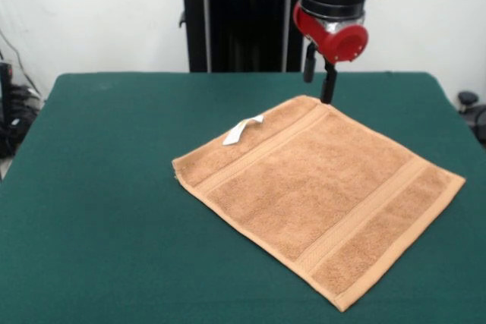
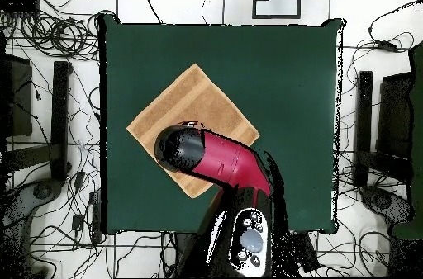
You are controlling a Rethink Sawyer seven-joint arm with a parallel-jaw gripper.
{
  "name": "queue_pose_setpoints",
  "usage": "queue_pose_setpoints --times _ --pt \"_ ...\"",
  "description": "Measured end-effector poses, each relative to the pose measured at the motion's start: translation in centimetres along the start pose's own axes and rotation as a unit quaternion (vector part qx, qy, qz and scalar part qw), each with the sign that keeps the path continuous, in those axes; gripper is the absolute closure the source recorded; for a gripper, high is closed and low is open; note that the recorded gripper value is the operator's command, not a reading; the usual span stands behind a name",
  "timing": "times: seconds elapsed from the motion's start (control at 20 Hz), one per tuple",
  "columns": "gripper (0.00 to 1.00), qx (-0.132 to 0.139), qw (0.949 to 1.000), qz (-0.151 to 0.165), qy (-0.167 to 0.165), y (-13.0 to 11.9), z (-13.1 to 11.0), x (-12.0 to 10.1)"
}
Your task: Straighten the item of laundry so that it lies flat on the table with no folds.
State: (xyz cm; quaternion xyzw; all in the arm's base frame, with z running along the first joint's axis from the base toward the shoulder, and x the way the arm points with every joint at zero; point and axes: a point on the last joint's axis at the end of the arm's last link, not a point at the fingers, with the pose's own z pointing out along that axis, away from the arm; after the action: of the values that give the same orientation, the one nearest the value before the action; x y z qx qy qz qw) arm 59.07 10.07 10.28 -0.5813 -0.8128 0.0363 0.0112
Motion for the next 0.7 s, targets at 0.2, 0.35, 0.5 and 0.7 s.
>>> queue_pose_setpoints --times 0.2,0.35,0.5,0.7 --pt "0.0 0.002 1.0 0.0 0.001 -0.17 0.09 0.06" --pt "0.0 0.003 1.0 0.0 0.001 -0.29 0.16 0.11" --pt "0.0 0.004 1.0 0.001 0.002 -0.37 0.21 0.13" --pt "0.0 0.005 1.0 0.001 0.002 -0.5 0.29 0.18"
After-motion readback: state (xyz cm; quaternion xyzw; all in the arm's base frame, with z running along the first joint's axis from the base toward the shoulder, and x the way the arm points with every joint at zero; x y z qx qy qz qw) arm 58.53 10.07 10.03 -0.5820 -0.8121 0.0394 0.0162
